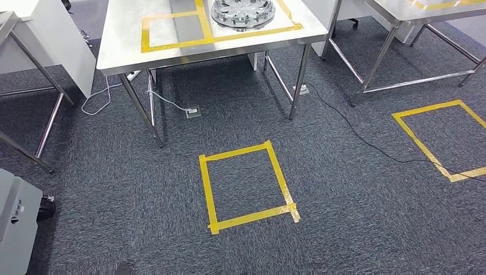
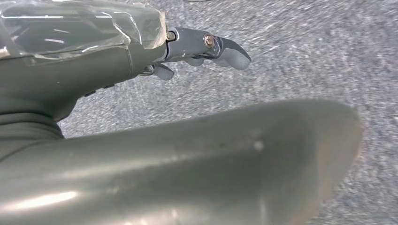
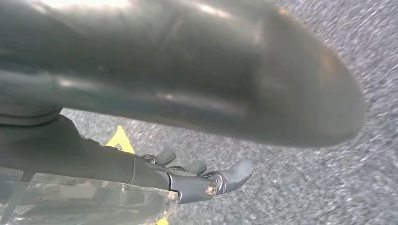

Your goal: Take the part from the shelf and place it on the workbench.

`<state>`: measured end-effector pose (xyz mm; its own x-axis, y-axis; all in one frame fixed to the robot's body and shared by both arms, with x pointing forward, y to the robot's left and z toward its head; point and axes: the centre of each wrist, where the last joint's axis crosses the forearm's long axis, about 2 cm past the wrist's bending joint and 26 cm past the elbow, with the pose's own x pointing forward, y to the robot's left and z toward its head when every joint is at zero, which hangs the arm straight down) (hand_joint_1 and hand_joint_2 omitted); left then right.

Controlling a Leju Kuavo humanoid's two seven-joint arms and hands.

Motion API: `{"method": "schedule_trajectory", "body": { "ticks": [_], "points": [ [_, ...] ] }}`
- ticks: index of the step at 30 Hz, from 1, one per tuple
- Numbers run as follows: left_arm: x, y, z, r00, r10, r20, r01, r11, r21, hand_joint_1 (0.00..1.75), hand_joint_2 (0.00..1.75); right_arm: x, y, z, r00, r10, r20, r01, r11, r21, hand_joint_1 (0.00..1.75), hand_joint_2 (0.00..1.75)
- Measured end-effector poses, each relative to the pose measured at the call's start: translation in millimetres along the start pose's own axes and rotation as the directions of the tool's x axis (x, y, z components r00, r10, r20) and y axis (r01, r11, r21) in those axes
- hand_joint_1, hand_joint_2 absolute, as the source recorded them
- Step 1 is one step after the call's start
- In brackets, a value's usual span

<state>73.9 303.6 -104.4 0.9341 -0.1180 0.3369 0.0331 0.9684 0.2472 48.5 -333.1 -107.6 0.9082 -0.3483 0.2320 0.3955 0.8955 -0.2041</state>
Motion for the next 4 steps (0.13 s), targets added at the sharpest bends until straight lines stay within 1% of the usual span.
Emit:
{"method": "schedule_trajectory", "body": {
  "ticks": [4],
  "points": [
    [0.7, 2.0, -0.5, 1.0, 0.006, 0.009, -0.006, 1.0, 0.001, 0.0, 0.0, -2.4, 1.2, 0.5, 1.0, 0.001, -0.002, -0.001, 1.0, 0.003, 0.0, 0.0]
  ]
}}
